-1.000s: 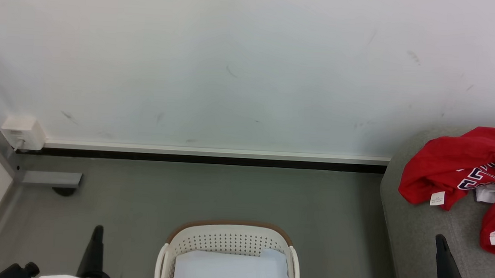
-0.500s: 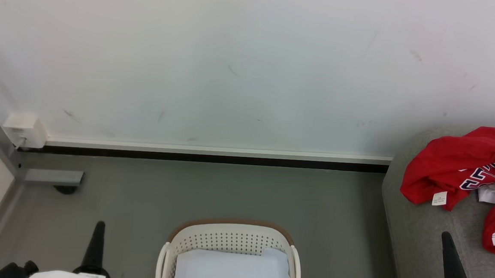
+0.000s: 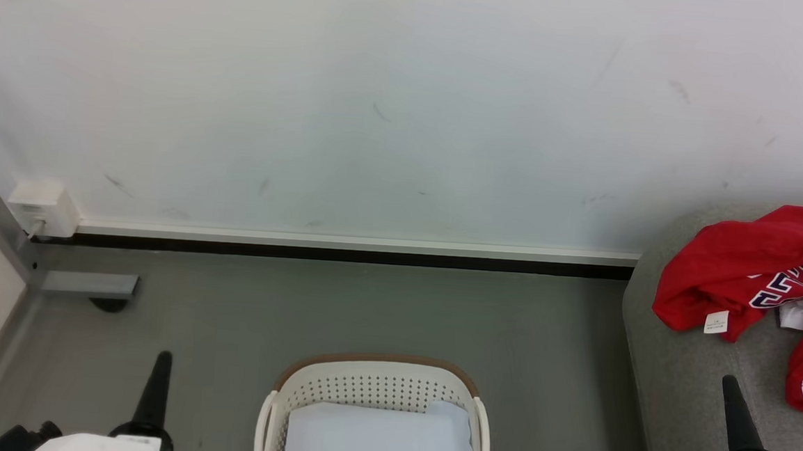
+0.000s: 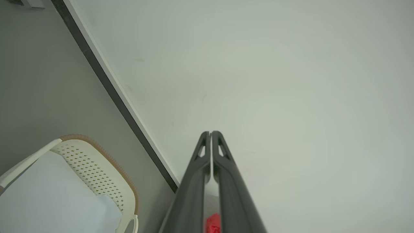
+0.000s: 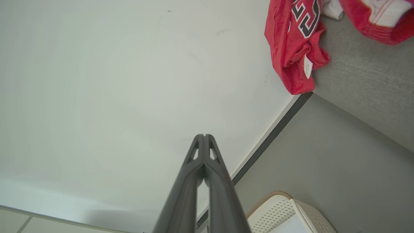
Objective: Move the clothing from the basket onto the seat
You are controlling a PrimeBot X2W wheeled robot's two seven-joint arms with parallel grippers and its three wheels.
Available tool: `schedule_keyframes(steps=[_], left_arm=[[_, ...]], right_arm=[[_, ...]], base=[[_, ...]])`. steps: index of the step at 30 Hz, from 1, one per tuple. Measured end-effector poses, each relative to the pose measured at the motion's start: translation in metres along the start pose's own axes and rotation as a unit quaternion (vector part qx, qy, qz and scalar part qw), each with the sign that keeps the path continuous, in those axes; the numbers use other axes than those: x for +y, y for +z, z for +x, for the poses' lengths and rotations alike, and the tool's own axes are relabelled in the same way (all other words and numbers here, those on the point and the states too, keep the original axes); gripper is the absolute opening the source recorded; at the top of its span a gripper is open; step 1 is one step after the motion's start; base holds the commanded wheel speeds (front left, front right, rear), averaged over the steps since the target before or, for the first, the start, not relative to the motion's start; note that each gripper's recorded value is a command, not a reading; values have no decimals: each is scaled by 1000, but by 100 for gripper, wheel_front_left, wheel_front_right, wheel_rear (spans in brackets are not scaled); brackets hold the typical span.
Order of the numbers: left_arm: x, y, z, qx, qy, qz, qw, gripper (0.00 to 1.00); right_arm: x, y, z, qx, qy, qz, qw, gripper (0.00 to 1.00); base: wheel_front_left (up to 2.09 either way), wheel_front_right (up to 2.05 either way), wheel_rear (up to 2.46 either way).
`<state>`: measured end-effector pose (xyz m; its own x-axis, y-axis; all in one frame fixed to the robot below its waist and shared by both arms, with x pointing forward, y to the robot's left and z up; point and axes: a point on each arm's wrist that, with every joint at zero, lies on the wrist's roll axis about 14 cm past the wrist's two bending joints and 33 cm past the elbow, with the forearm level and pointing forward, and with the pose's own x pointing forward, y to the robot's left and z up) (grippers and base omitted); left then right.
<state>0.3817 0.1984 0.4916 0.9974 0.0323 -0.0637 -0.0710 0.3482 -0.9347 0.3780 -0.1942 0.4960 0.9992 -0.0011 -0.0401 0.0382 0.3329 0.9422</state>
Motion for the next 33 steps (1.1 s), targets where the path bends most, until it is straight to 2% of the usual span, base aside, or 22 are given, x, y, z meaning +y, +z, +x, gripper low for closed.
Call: schedule_keyframes(steps=[33], left_arm=[[-8,2,4,10,-18,-133,991,0]], right_arm=[[4,6,7,-1,9,124,992,0]], base=[[0,0,0]])
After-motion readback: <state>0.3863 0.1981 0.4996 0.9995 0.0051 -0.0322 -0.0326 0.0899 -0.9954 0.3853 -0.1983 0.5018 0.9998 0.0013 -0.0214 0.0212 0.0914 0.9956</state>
